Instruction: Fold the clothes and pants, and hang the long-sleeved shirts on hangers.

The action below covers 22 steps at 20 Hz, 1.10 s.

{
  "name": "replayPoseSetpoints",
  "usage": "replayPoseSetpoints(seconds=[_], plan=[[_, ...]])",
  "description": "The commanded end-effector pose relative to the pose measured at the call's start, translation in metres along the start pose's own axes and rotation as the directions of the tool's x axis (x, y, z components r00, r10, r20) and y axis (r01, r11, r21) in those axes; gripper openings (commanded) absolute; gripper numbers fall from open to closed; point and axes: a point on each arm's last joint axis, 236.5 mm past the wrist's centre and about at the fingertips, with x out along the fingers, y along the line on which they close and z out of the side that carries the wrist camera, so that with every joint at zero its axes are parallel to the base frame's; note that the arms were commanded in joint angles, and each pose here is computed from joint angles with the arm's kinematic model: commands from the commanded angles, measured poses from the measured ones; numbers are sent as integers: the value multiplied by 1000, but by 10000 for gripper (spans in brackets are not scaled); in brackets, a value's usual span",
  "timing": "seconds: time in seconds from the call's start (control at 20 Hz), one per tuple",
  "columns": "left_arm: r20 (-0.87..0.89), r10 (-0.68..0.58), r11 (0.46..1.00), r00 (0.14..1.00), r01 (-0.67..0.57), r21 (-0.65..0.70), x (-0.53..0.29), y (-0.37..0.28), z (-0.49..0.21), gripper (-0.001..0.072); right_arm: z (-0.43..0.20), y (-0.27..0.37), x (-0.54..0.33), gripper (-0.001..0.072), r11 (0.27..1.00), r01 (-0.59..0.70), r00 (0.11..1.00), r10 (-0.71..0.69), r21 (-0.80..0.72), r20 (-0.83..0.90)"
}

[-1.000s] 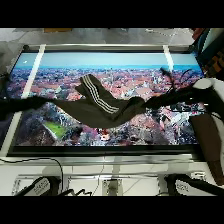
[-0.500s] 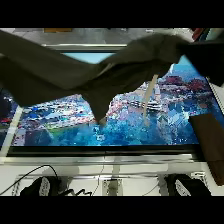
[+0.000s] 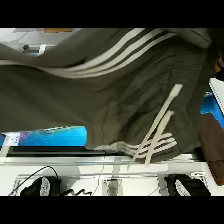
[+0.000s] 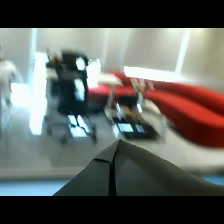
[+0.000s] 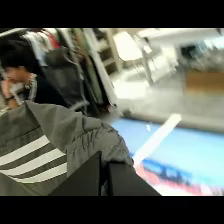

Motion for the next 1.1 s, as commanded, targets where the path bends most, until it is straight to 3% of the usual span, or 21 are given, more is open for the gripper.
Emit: replayPoseSetpoints(seconds=[0.0,0.2,0.4,0.55,0.75,1.05], plan=[[-341,-159,970,927,82,-228,46,20,-119,6,-65,-95,50,33,971,148,974,-109,189,-198],[-616,-280,944,736,93,-318,126,6,-294,6,-171,-210,109,34,868,308,902,-136,389,-411],[-633,-200,949,748,-12,-314,190,2,-384,6,-236,-295,136,34,783,444,855,-226,435,-466],[-636,-183,938,750,-61,-341,194,9,-391,6,-256,-331,134,33,775,518,814,-318,362,-486],[-671,-318,909,670,12,-418,165,-26,-377,5,-268,-352,112,33,808,572,718,-410,141,-562],[-736,-565,811,373,91,-577,76,-124,-352,5,-246,-358,73,32,802,583,547,-507,-132,-666]])
